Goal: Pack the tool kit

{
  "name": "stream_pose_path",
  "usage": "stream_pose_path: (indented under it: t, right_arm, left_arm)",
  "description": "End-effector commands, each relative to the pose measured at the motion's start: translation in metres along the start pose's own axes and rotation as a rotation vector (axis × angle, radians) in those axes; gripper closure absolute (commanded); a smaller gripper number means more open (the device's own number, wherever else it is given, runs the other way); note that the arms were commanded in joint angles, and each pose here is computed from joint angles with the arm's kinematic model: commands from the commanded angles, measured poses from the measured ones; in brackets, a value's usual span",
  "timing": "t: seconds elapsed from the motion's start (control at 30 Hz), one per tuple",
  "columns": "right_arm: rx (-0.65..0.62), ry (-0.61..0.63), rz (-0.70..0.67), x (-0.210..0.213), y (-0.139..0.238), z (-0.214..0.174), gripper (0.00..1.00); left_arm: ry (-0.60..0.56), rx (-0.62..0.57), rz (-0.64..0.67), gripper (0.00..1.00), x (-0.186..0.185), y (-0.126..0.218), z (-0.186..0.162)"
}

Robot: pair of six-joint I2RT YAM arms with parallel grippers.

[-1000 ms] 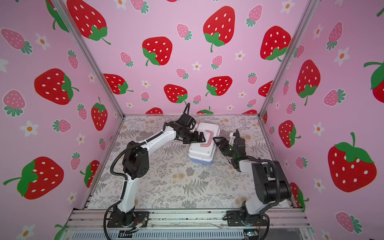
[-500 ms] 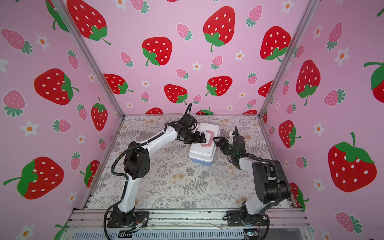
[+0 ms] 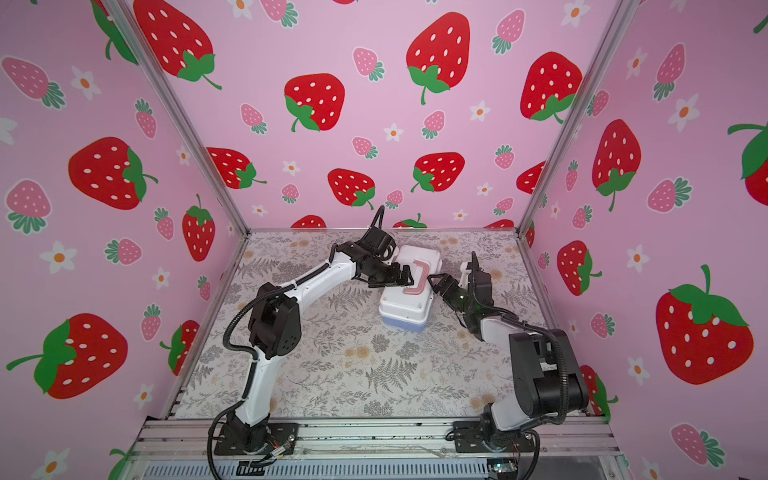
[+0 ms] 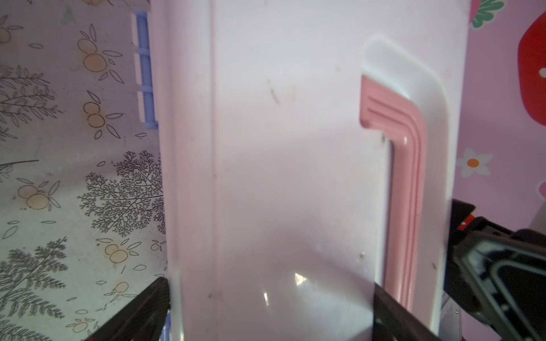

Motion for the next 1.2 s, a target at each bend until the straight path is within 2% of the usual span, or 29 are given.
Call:
stream_pose_path:
  t: [0.0, 0.33, 0.4, 0.6, 0.83, 1.0, 1.17]
  right_arm:
    - [0.004, 0.036, 0.069, 0.012, 0.003, 0.001, 0.23]
    - [0.097, -0.079, 0.148, -0.011, -0.008, -0.011, 0.47]
    - [0.103, -0.096, 0.148, -0.017, -0.007, -0.012, 0.56]
    - [0.134, -0.074, 0.154, -0.022, -0.007, -0.012, 0.65]
    - [0.245, 0.013, 0.153, -0.026, -0.013, -0.002, 0.64]
    - [0.269, 0.053, 0.130, -0.031, -0.014, 0.003, 0.53]
    - [0.322, 0.041, 0.141, -0.043, -0.021, 0.007, 0.49]
  left_arm:
    - [0.047, 0.153, 0.023, 0.00, 0.014, -0.033, -0.027]
    - [0.043, 0.151, 0.028, 0.00, 0.013, -0.028, -0.027]
    - [0.041, 0.151, 0.029, 0.00, 0.012, -0.028, -0.028]
    - [0.042, 0.151, 0.029, 0.00, 0.012, -0.028, -0.027]
    - [0.039, 0.154, 0.031, 0.00, 0.012, -0.029, -0.026]
    - [0.044, 0.156, 0.027, 0.00, 0.013, -0.030, -0.026]
    - [0.042, 0.156, 0.027, 0.00, 0.013, -0.031, -0.026]
Point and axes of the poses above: each gripper's point midway between its finger pads, its own y axis back along the fingers, its own x axis along the line the jaws close on, z = x × y, the point moved 9 cm from there along y, back along the fingers, and after that the axes turned 11 degrees about -y, right-handed, at the moved point
